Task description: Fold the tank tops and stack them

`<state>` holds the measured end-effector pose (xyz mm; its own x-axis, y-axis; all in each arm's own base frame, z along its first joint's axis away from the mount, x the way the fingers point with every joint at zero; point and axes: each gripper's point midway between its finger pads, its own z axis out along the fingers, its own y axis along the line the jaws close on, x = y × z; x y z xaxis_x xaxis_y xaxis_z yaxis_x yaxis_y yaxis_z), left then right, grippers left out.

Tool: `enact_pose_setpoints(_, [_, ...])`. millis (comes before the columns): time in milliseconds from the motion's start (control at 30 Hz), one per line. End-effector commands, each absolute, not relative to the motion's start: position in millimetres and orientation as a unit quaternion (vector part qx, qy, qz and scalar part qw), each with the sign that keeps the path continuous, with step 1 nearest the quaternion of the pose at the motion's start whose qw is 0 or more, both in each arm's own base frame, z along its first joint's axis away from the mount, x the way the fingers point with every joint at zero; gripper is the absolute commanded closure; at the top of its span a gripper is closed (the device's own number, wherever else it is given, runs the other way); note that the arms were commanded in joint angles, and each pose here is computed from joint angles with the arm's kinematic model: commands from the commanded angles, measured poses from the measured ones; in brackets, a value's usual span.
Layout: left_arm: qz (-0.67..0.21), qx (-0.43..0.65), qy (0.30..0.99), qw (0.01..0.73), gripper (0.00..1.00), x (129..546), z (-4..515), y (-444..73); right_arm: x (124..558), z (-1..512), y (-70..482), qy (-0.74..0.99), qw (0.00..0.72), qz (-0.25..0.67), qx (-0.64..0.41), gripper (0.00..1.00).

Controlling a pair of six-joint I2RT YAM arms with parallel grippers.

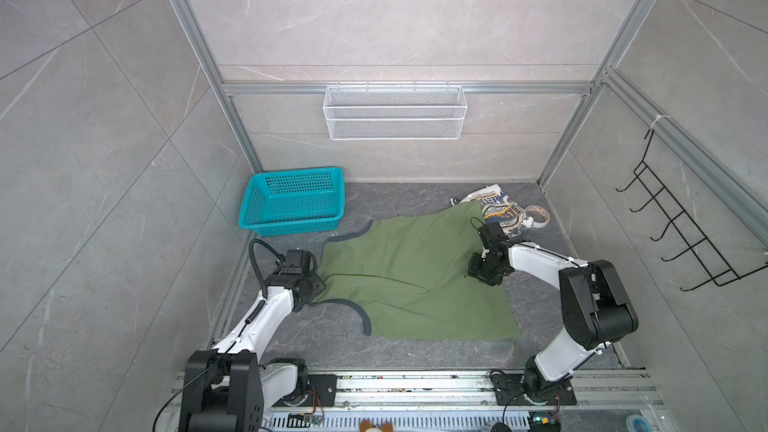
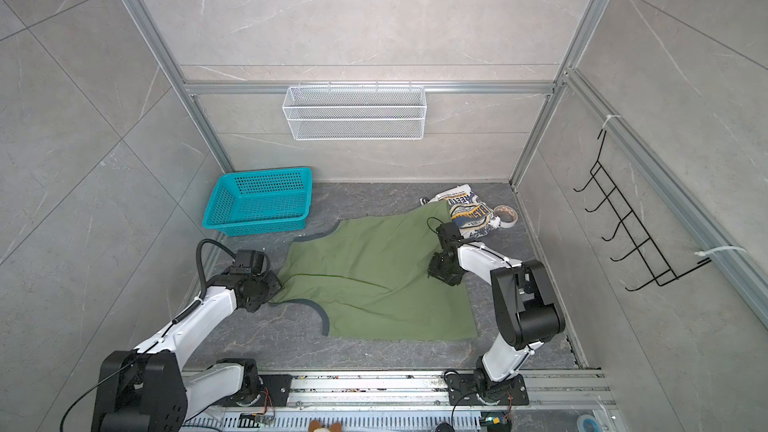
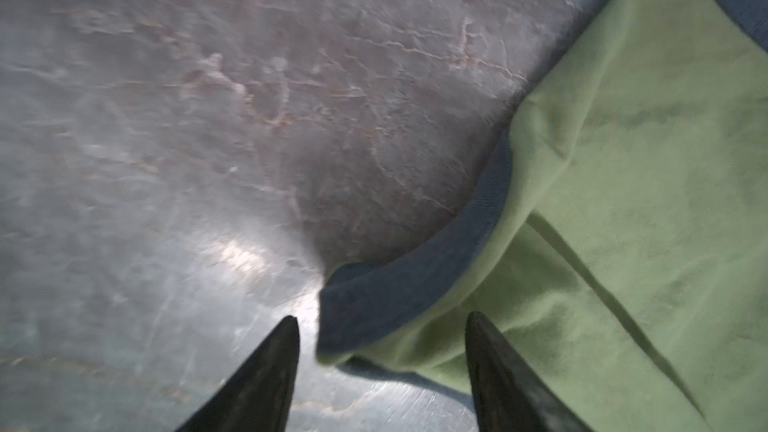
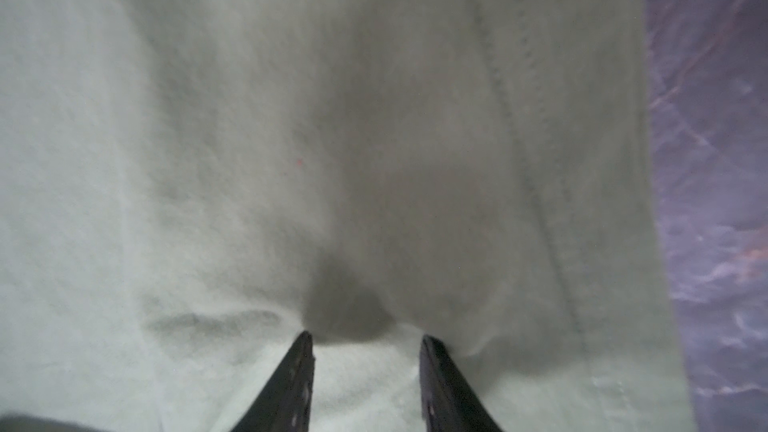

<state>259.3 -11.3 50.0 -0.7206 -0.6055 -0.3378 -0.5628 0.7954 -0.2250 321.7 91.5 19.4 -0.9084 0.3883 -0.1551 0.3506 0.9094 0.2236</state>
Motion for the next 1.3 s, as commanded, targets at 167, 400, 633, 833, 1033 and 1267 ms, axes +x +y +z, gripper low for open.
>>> enact_pose_setpoints(167, [-0.118, -0.261, 0.93, 0.232, 0.73, 306, 75, -42, 316, 45, 123, 0.979, 0.14, 0.116, 0.097, 0.56])
enact_pose_setpoints(400, [-0.157, -0.2, 0.94, 0.229, 0.89, 310, 119, -109, 308, 99, 229, 0.949, 0.243, 0.183, -0.076, 0.55])
enact_pose_setpoints(633, [-0.191, -0.083, 0.959, 0.191, 0.87, 305, 119, -218, 327, 111, 243, 0.947, 0.282, 0.148, -0.041, 0.55])
enact_pose_setpoints(833, [-0.178, -0.021, 0.97, 0.164, 0.45, 287, 103, -256, 332, 116, 236, 0.944, 0.278, 0.174, -0.018, 0.55])
enact_pose_setpoints(1033, [-0.083, -0.064, 0.96, 0.261, 0.45, 285, 133, -192, 332, 113, 266, 0.936, 0.257, 0.235, -0.041, 0.56])
enact_pose_setpoints(1267, [-0.034, 0.015, 0.971, 0.235, 0.56, 290, 125, -198, 338, 99, 294, 0.935, 0.213, 0.282, -0.01, 0.59])
